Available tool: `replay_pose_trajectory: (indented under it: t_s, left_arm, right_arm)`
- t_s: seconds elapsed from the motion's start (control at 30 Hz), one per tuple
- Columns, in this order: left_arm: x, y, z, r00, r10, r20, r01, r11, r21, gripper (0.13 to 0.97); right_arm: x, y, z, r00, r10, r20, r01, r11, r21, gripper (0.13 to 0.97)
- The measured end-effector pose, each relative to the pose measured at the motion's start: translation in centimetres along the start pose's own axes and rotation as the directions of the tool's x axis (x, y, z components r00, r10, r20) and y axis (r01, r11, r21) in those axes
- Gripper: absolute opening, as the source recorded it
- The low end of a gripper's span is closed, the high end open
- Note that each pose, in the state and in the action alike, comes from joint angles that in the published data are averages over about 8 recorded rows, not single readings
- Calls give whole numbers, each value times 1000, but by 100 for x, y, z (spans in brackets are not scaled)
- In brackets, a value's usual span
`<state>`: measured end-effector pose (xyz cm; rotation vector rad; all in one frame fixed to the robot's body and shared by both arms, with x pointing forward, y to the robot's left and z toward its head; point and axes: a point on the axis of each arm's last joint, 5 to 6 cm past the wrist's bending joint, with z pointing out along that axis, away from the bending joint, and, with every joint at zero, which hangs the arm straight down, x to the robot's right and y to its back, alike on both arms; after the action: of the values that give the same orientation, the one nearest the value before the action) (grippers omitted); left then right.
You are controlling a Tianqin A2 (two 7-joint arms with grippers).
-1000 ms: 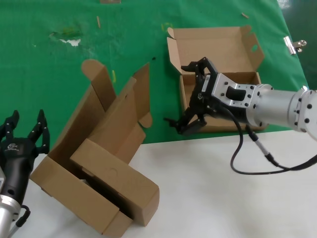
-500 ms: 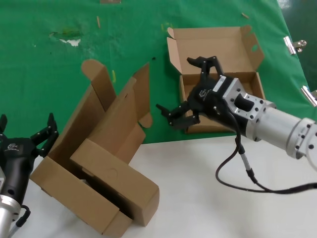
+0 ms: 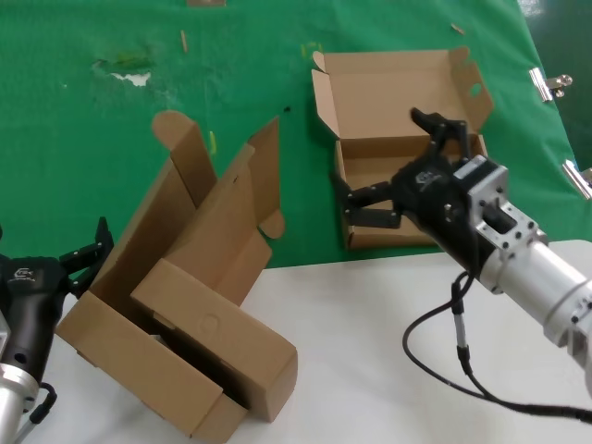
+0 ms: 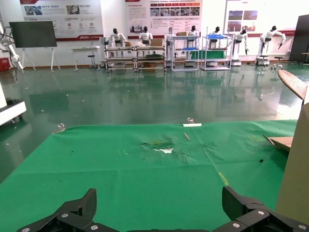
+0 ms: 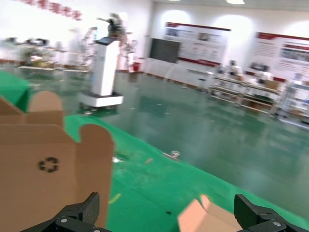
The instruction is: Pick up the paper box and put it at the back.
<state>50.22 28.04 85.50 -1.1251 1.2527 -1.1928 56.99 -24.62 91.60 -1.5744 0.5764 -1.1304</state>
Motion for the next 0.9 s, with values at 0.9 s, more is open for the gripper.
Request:
replay_pose_trajectory:
  t_s: [0.9]
  left_arm:
    - [0,0,0,1000,0,0,0,1000,0,966]
  right_arm:
    - [-189,496,-619,890,240,-388,-268,963,-19,966]
